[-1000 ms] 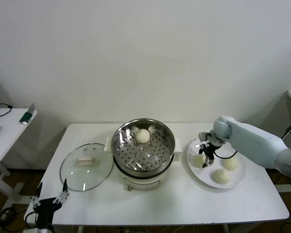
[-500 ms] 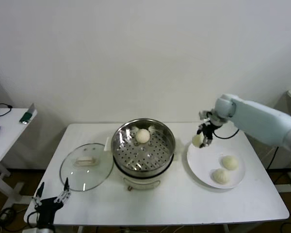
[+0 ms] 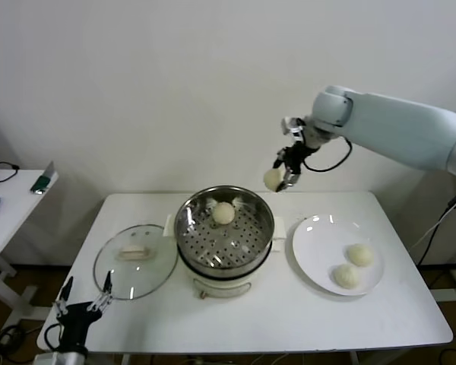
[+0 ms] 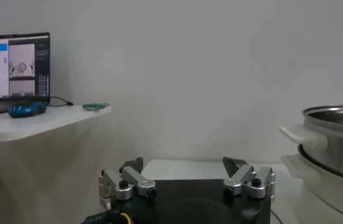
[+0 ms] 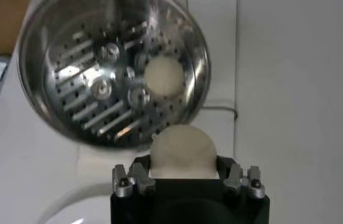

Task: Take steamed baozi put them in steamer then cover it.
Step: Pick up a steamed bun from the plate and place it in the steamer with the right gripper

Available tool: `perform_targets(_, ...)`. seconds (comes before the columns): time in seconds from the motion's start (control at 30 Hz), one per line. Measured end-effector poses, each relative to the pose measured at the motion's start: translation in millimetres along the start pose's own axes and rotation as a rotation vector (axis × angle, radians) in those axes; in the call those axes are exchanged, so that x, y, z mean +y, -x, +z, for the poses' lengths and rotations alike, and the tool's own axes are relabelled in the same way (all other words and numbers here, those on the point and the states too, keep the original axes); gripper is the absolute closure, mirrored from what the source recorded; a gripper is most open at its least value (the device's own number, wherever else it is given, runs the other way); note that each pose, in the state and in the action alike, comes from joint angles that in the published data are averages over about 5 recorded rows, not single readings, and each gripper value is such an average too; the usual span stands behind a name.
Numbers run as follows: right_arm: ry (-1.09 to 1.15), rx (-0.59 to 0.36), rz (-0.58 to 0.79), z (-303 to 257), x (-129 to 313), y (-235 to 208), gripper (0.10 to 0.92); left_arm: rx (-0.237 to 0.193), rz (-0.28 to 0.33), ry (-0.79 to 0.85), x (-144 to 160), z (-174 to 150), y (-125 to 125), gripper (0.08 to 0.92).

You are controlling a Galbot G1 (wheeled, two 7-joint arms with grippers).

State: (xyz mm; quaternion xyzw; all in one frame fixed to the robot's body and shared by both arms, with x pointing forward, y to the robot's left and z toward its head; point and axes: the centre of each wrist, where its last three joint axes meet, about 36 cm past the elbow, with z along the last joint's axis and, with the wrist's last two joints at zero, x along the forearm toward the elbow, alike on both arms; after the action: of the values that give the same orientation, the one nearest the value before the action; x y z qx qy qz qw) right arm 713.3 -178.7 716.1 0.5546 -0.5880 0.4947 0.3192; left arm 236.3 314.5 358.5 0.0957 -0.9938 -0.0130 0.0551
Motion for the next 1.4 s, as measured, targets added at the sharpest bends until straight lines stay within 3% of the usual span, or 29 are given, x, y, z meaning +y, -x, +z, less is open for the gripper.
perform_targets(0.27, -0.058, -0.029, -0.036, -73, 7, 32, 0.327, -0.005, 0.011, 0.026, 0, -2, 1, 0.177)
perform_targets(0.57, -0.097, -0.029, -0.093, -120, 30, 91, 0.323, -0.002, 0.010, 0.042, 4, -1, 0, 0.177)
perform_targets(1.17, -0.102, -0.002, -0.155, -132, 60, 168, 0.312, 0.010, 0.000, 0.046, 7, 4, 0, 0.177)
perform_targets(1.4, -0.099, -0.004, -0.162, -134, 63, 174, 0.213, 0.011, 0.001, 0.046, 8, 4, 0, 0.177)
